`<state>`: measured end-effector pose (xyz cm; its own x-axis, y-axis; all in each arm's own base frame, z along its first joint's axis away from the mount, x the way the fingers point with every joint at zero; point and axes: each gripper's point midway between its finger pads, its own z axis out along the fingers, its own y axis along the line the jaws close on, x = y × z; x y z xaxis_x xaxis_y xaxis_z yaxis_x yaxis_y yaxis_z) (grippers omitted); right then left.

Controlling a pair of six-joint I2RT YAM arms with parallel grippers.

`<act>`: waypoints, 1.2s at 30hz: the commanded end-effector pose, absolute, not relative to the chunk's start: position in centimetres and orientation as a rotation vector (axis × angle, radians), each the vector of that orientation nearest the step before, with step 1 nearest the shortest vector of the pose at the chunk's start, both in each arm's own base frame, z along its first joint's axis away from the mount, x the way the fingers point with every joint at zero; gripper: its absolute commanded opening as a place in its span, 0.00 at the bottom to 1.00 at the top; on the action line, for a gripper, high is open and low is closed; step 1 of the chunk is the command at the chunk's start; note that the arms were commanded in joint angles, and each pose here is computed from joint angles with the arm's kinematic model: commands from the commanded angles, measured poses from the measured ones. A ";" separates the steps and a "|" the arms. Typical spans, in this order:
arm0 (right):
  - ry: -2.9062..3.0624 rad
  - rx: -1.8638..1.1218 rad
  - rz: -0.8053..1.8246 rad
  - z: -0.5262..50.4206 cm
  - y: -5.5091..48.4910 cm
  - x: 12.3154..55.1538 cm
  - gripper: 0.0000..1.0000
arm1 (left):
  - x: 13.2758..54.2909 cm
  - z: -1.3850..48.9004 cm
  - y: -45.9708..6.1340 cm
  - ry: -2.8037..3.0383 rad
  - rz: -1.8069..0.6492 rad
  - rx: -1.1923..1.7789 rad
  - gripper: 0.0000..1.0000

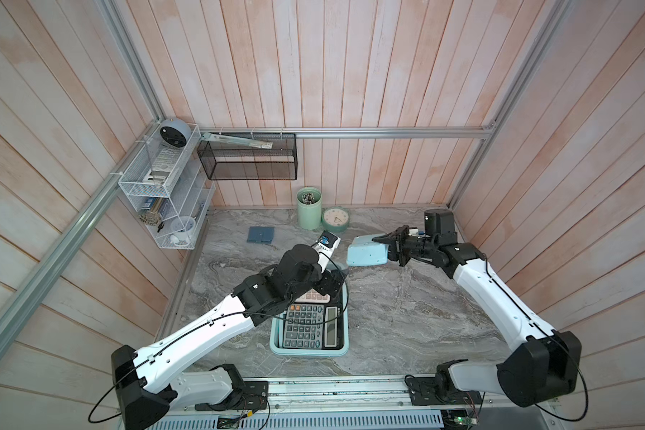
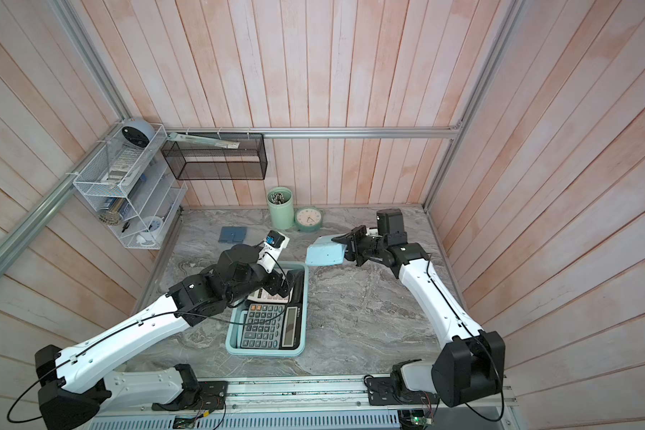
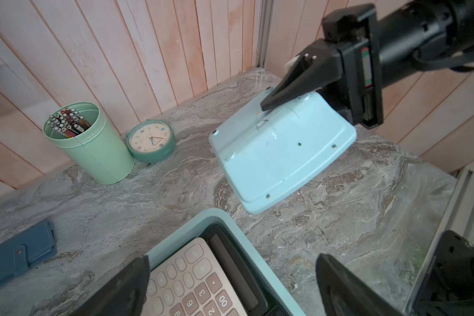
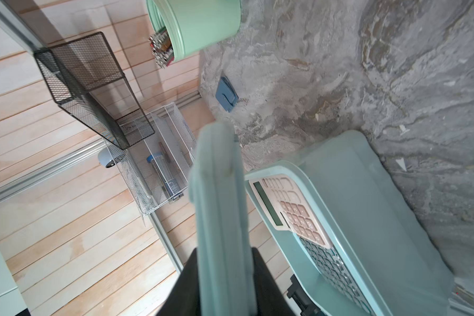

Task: Put the calculator in the storage box
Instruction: Pick up the calculator from the center of the board.

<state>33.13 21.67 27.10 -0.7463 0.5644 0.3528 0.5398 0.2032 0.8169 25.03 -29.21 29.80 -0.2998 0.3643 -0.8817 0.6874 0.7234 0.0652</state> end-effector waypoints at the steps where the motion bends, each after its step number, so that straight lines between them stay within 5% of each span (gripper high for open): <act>1: 2.436 1.155 1.637 29.0 22.9 32.9 0.00 | 24.2 29.0 -29.5 1.846 -0.246 0.935 1.00; 10: 2.473 1.100 1.635 30.8 25.0 32.3 0.00 | 25.3 28.9 -28.7 1.786 0.004 0.919 0.99; 29: 2.548 1.031 1.669 30.1 28.7 31.0 0.00 | 27.5 28.5 -30.3 1.689 0.284 0.940 0.62; 32: 2.549 1.026 1.674 30.1 29.0 30.9 0.00 | 27.6 28.5 -30.5 1.675 0.302 0.940 0.52; 36: 2.546 1.017 1.681 30.1 29.1 30.8 0.00 | 27.9 29.0 -30.7 1.658 0.331 0.926 0.26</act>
<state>30.97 28.21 28.60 -0.7680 0.4985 0.4022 0.5792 0.2727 0.7682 27.64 -29.86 28.02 -0.0584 0.7325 -0.6782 0.4193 0.6346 0.6492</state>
